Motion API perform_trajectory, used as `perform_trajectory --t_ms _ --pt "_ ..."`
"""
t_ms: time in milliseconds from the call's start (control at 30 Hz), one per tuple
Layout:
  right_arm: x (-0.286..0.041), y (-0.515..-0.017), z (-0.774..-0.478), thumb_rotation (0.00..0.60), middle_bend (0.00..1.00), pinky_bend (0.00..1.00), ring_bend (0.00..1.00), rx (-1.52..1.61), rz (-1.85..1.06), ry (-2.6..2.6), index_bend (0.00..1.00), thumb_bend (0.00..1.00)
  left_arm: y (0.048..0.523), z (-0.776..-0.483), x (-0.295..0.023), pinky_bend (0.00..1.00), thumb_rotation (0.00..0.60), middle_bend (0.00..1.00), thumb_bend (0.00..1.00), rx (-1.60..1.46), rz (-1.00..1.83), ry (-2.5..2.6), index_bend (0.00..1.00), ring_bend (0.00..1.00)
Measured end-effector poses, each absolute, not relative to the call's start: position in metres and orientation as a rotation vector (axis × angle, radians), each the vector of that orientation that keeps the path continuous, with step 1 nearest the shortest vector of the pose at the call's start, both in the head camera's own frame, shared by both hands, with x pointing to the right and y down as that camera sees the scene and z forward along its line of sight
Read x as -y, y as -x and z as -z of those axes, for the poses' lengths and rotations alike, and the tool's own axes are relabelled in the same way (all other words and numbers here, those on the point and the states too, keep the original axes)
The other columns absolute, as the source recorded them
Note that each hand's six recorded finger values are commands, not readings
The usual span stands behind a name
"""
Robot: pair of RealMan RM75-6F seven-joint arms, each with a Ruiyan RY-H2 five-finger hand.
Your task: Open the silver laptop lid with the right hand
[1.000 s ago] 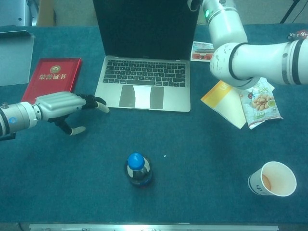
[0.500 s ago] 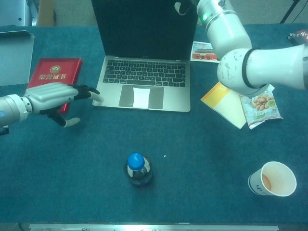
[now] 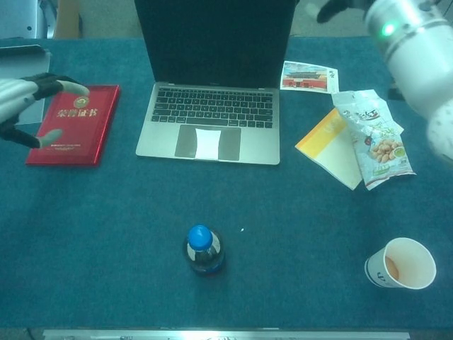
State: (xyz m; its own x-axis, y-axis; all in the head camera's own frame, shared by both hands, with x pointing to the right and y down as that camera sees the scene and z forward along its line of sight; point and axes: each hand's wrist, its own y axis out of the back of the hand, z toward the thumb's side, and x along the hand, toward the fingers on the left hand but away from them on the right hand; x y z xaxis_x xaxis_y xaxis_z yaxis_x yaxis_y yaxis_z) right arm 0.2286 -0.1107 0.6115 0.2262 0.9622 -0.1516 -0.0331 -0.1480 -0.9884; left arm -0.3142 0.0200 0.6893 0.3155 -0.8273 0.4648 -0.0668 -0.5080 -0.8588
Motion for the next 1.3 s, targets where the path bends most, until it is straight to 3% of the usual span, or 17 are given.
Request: perform_trajectory --t_ms 233,467,867,1300 --pt "0.071 -0.304 -0.611 0.6 0.07 0.02 0.0 1.01 -1.242 1.41 0.0 0.28 0.351 -0.672 -0.031 0.0 0.6 0.09 0.42 -0.946 1.319 1.729 0.14 0.03" --pt "0.029 -0.35 -0.618 0.6 0.07 0.02 0.0 1.063 -1.275 1.44 0.0 0.28 0.385 -0.653 -0.049 0.0 0.6 0.09 0.42 -1.08 1.349 1.657 0.14 0.03" --pt "-0.011 -0.36 -0.623 0.6 0.07 0.02 0.0 1.075 -1.236 1.475 0.0 0.28 0.417 -0.621 -0.09 0.0 0.6 0.1 0.42 -1.258 1.312 1.575 0.15 0.03" --pt "-0.025 -0.366 -0.632 0.6 0.07 0.02 0.0 1.11 -1.238 1.513 0.0 0.28 0.43 -0.616 -0.113 0.0 0.6 0.1 0.42 -1.319 1.334 1.563 0.15 0.03"
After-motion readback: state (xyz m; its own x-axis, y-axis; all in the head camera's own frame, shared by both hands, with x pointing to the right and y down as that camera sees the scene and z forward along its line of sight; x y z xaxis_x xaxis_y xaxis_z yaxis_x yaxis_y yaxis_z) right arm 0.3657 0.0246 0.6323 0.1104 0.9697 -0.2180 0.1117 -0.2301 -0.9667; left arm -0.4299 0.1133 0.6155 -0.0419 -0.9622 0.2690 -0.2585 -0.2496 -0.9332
